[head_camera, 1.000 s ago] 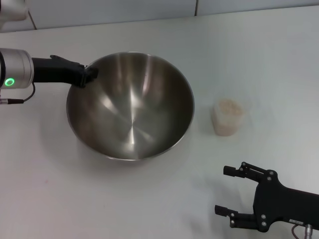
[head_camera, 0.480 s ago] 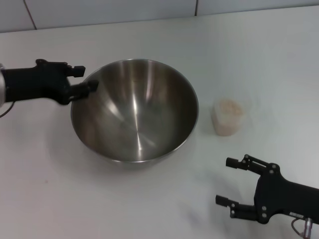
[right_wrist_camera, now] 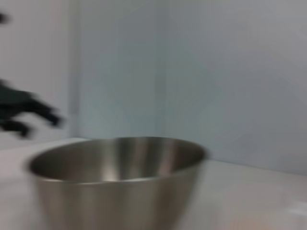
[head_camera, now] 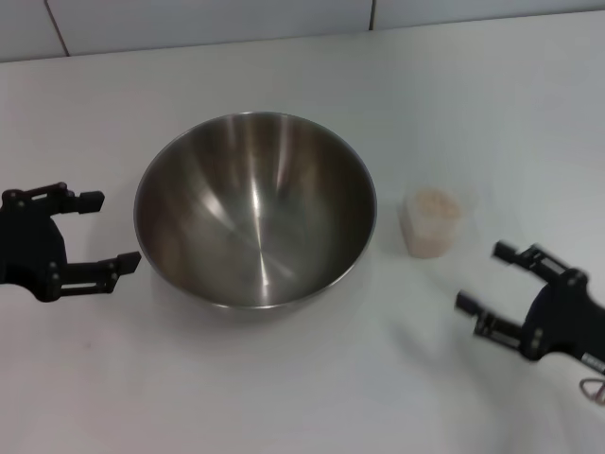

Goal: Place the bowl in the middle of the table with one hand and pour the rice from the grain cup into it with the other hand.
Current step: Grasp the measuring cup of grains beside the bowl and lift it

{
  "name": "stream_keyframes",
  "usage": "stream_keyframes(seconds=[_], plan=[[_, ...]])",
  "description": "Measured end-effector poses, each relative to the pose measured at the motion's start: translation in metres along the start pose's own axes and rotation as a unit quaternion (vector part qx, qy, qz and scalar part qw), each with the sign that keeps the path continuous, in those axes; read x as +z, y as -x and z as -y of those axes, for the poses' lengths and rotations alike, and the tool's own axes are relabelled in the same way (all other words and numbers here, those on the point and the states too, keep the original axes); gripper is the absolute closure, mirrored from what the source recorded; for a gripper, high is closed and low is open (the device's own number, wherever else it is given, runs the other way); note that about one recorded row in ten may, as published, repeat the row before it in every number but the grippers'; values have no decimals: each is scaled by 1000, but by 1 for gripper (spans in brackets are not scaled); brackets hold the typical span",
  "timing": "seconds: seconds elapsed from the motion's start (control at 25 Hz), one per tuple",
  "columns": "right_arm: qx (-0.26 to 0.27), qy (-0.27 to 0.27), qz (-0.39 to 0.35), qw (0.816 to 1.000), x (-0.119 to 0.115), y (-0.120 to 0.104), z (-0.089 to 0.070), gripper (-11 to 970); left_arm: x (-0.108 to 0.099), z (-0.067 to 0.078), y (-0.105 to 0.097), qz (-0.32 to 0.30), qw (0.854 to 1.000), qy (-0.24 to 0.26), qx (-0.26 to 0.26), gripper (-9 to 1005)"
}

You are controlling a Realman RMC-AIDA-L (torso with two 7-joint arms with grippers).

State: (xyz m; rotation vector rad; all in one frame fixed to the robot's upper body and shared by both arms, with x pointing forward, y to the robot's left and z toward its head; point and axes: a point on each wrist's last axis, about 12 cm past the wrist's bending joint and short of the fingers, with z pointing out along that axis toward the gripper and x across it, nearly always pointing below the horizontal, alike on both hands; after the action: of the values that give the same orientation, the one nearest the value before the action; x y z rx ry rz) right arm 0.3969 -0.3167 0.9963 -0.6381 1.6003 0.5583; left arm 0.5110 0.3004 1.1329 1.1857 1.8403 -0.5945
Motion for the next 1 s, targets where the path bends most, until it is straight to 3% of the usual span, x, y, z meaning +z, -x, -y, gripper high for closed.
stream_keyframes(seconds=[0.04, 0.12, 0.16, 0.2, 0.24, 1.0], plan=[[4, -52, -2, 999, -2, -3, 6, 134, 0, 0, 0, 0, 1000, -1, 1, 230], [6, -74, -2, 997, -3, -5, 9, 134, -1, 1, 0, -1, 1000, -4, 3, 154], [12, -117, -4, 993, -3, -8, 14, 134, -2, 1, 0, -1, 1000, -5, 3, 153], [12, -117, -4, 993, -3, -8, 14, 134, -2, 1, 0, -1, 1000, -5, 3, 152], [21, -153, -10, 988, -1, -10, 21, 134, -1, 1, 0, 0, 1000, -5, 3, 151], [-12, -171, -28, 985, 51, -6, 36, 134, 1, 0, 1, -3, 1000, -7, 1, 149]])
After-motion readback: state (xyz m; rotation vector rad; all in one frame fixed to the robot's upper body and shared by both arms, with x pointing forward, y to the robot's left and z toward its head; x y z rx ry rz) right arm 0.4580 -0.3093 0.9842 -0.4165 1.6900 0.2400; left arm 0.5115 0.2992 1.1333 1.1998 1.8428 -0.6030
